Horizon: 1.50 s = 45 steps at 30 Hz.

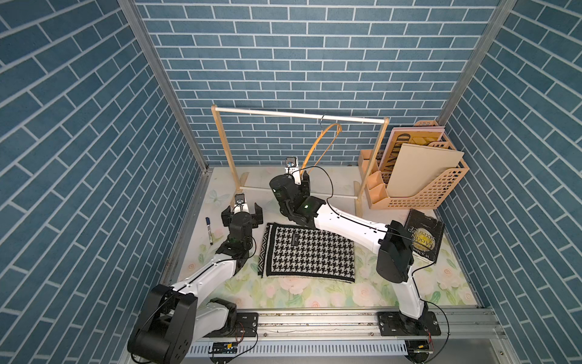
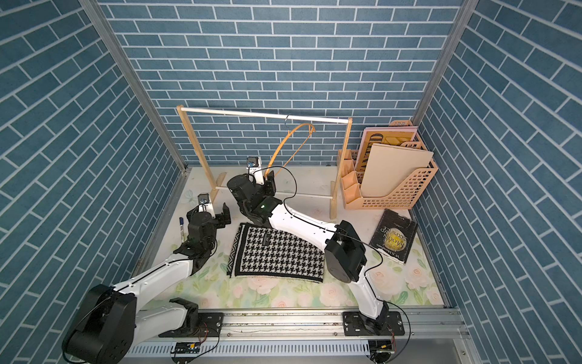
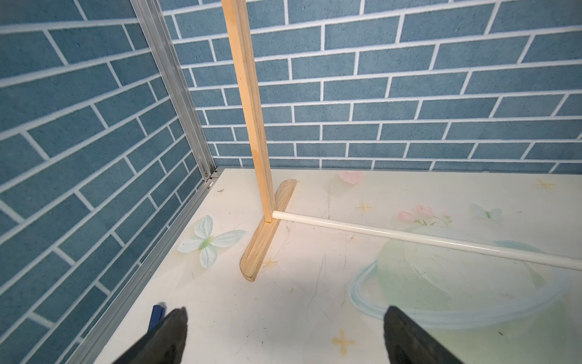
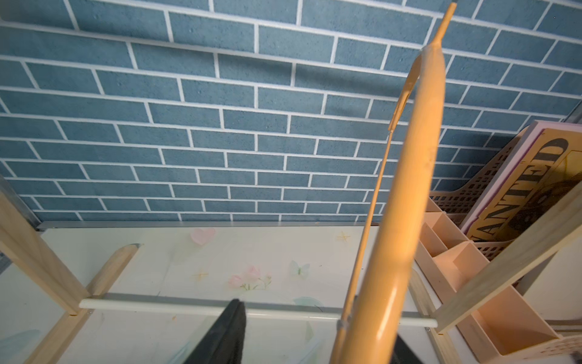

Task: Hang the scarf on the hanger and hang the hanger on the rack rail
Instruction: Pick up the hanger from the clothesline.

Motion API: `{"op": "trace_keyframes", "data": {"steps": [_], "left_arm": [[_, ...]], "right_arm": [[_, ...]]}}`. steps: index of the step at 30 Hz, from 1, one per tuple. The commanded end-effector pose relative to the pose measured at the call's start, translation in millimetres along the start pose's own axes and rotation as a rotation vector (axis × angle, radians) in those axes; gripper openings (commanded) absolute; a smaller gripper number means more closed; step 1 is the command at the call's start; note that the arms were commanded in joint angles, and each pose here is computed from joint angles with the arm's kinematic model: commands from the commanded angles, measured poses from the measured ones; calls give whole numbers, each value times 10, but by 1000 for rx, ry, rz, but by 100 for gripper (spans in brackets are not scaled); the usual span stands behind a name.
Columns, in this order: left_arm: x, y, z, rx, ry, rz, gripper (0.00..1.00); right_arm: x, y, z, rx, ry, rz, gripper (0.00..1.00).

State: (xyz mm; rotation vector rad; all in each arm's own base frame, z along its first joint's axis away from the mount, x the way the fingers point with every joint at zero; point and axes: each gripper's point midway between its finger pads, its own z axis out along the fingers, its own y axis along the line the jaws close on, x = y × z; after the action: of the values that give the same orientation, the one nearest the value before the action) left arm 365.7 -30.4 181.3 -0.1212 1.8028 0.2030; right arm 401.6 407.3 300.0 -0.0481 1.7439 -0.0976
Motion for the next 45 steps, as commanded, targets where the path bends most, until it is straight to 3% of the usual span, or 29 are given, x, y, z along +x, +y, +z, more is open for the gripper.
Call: {"op": "trace_keyframes", "data": {"steps": [1, 22, 38, 39, 43, 45], "left_arm": [[-6, -13, -1, 3, -7, -2, 99], [1, -23, 8, 6, -6, -1, 100], [11, -37, 14, 12, -3, -2, 100], [10, -35, 14, 11, -4, -2, 100], [13, -30, 16, 7, -2, 0, 100], [17, -28, 16, 6, -1, -1, 99]], "right_arm": [[-31, -84, 26, 50, -19, 19, 53], [-19, -292, 40, 116, -32, 28, 28], [-93, -589, 29, 199, -65, 73, 24], [-90, -590, 27, 199, -65, 73, 23], [-88, -608, 27, 200, -65, 73, 0], [-83, -617, 29, 201, -65, 73, 0]]}}
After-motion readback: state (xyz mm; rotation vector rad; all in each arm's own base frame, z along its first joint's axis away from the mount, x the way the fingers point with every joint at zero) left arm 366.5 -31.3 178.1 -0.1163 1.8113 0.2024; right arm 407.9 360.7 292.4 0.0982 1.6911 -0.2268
